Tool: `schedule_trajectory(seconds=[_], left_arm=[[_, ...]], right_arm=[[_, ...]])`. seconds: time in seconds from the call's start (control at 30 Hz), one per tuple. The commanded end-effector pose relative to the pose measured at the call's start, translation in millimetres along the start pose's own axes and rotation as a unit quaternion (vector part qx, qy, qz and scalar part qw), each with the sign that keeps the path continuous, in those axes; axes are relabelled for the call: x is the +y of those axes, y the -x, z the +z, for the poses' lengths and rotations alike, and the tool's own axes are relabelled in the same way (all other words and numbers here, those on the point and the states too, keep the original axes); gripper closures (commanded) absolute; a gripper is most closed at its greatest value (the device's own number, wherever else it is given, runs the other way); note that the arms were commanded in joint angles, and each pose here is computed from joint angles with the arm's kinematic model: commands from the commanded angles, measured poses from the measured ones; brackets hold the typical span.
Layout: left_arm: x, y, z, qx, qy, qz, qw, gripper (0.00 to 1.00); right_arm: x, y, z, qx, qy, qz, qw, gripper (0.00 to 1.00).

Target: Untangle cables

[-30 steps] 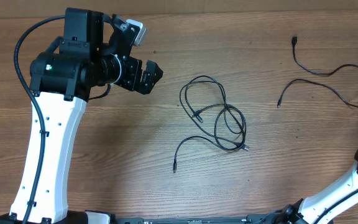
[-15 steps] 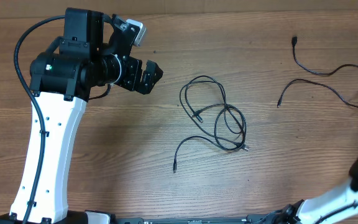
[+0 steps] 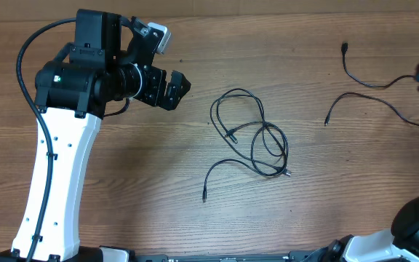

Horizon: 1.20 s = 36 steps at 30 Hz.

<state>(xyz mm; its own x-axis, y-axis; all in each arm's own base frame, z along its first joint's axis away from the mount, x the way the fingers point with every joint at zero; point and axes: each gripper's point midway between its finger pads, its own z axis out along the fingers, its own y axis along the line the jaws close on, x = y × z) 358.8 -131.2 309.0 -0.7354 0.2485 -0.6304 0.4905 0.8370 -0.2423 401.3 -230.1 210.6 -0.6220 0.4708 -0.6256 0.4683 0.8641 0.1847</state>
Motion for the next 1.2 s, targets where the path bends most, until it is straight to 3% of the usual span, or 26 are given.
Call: schedule_trajectory(seconds=[0.0,0.37,0.87,1.17], left_arm=[[-3,5,-9,-0.014,0.005,0.006,1.000,0.00],[-3,5,-9,-0.014,0.005,0.006,1.000,0.00],[-3,5,-9,-0.014,0.005,0.006,1.000,0.00],[-3,5,-9,-0.014,0.005,0.006,1.000,0.00]], right_arm=[[14,-11,3,0.023,0.005,-0.011,1.000,0.00],[28,-71,41,0.080,-0.044,-0.087,0.992,0.00],[0,-157,123,0.090,-0.062,-0.069,0.992,0.00],[-3,-165,147,0.091,-0.062,-0.072,0.991,0.00]])
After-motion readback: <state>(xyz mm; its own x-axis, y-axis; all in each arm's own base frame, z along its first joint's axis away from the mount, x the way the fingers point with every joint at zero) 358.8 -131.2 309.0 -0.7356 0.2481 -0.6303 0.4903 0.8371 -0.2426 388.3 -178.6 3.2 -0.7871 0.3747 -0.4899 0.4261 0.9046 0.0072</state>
